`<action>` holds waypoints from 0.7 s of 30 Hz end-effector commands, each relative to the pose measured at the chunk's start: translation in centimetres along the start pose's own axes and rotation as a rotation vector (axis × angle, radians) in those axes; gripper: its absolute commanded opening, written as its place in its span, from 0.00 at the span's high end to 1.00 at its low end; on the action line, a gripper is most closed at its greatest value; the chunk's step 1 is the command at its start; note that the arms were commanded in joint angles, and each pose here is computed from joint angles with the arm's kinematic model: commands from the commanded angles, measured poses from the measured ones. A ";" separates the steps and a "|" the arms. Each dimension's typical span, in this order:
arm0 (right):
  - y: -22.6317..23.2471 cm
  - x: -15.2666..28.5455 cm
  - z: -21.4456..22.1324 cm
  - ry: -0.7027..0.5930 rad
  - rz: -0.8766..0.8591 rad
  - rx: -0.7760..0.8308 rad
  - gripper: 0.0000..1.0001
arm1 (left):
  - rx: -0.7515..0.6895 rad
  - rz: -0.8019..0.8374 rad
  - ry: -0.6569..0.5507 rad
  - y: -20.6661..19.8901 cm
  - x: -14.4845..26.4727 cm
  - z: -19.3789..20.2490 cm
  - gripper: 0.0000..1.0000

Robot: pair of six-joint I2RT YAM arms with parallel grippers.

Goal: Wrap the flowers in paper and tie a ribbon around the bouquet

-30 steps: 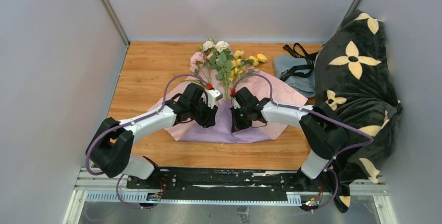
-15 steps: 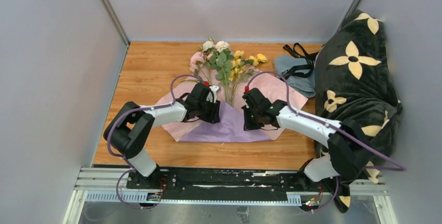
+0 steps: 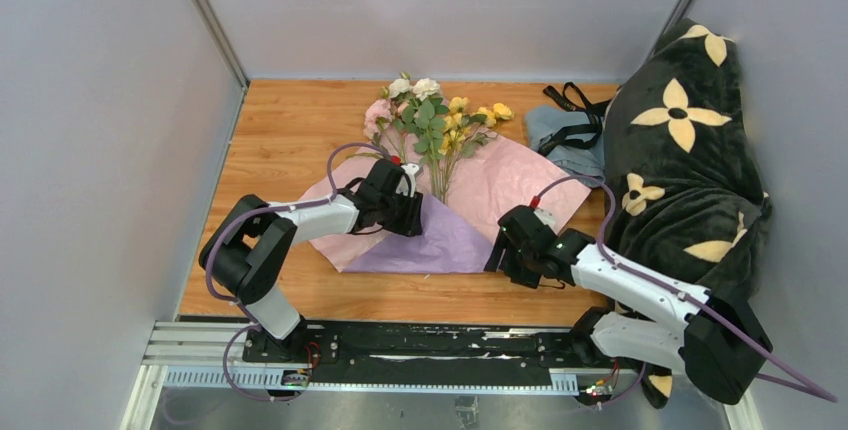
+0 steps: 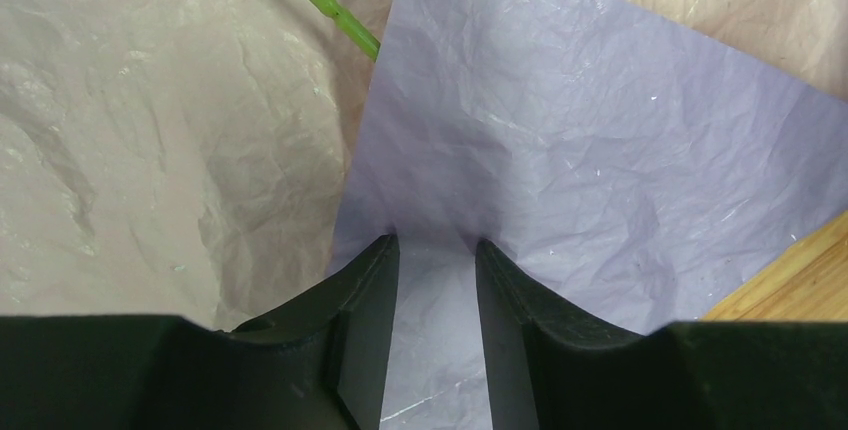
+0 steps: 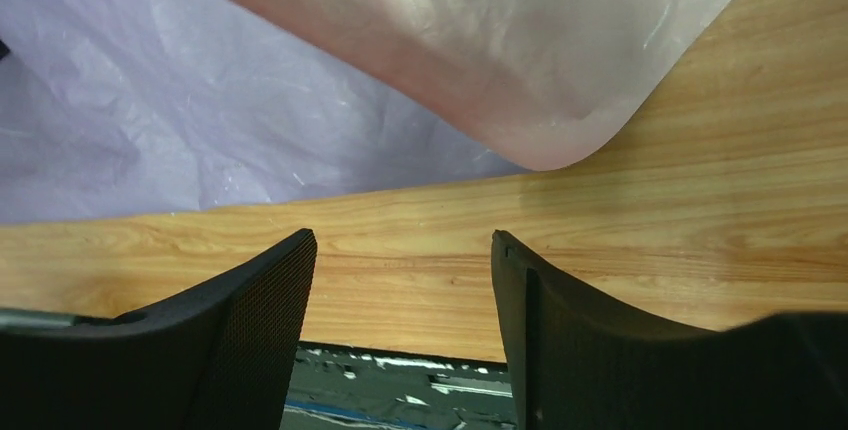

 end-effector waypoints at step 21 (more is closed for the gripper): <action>-4.6 -5.2 0.7 -0.110 0.225 -0.329 0.77 | 0.007 -0.035 0.063 0.4 0.1 1.8 0.47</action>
Point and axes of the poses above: each gripper's point midway between its finger pads, its own x axis back along the fingers, its own y axis along the line the jaws close on, z = x × y, the point moved 5 cm from there along x, back along the fingers, and after that the axes turned 14 degrees about -x, right-handed, at the moved point
